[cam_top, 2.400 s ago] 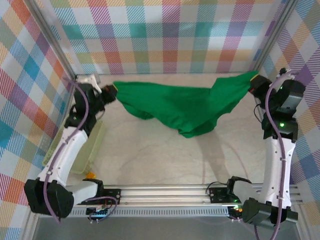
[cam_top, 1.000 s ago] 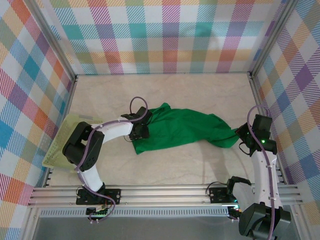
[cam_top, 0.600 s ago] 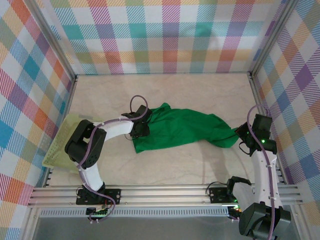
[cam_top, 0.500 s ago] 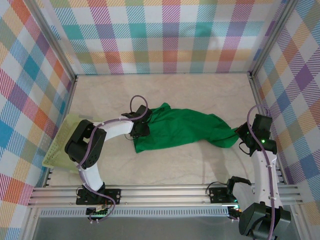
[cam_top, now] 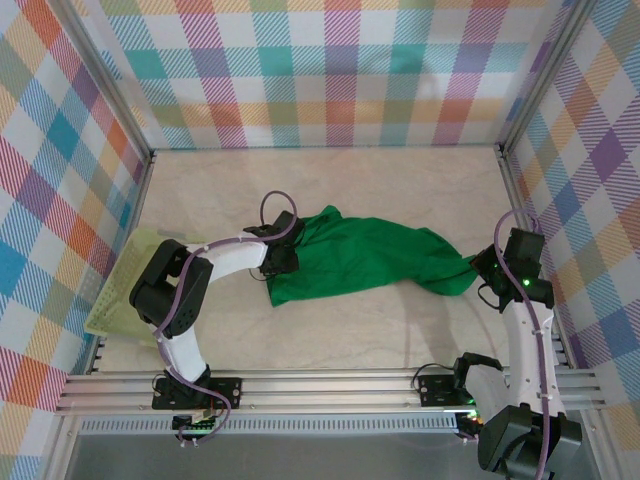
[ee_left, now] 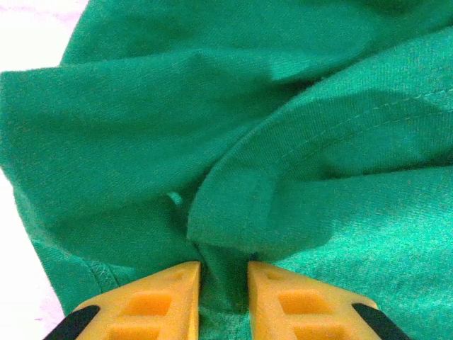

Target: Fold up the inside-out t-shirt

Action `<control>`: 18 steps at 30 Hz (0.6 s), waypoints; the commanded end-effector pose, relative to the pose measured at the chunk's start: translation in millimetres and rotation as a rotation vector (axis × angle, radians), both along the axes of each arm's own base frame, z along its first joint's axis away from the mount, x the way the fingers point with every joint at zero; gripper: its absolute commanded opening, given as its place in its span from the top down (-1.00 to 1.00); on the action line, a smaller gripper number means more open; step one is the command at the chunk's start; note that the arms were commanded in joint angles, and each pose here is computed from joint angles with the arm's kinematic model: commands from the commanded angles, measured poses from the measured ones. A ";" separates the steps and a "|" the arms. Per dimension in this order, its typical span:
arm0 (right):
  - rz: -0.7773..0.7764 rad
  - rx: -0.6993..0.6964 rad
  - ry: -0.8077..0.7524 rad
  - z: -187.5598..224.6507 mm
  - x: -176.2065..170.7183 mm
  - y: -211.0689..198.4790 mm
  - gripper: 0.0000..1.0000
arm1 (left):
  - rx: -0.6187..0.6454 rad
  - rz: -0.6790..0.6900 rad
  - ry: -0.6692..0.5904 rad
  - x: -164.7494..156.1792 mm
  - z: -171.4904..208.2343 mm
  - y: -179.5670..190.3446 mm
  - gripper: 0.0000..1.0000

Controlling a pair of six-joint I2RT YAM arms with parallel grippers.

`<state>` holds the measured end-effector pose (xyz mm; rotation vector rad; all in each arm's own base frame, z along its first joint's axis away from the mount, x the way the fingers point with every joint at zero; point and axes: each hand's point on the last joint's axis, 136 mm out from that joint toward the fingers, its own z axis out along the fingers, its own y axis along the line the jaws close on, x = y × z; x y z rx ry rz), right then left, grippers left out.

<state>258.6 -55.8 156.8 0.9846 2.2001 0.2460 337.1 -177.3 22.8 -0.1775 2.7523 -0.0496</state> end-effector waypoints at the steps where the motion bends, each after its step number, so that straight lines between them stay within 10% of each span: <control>1: 0.024 -0.007 -0.018 7.2 4.4 0.6 1.00 | 0.040 -0.015 -0.019 0.6 13.0 3.4 0.54; 18: 0.038 0.001 -0.011 4.8 6.5 2.6 1.00 | 0.086 -0.034 -0.039 2.4 18.2 1.2 0.50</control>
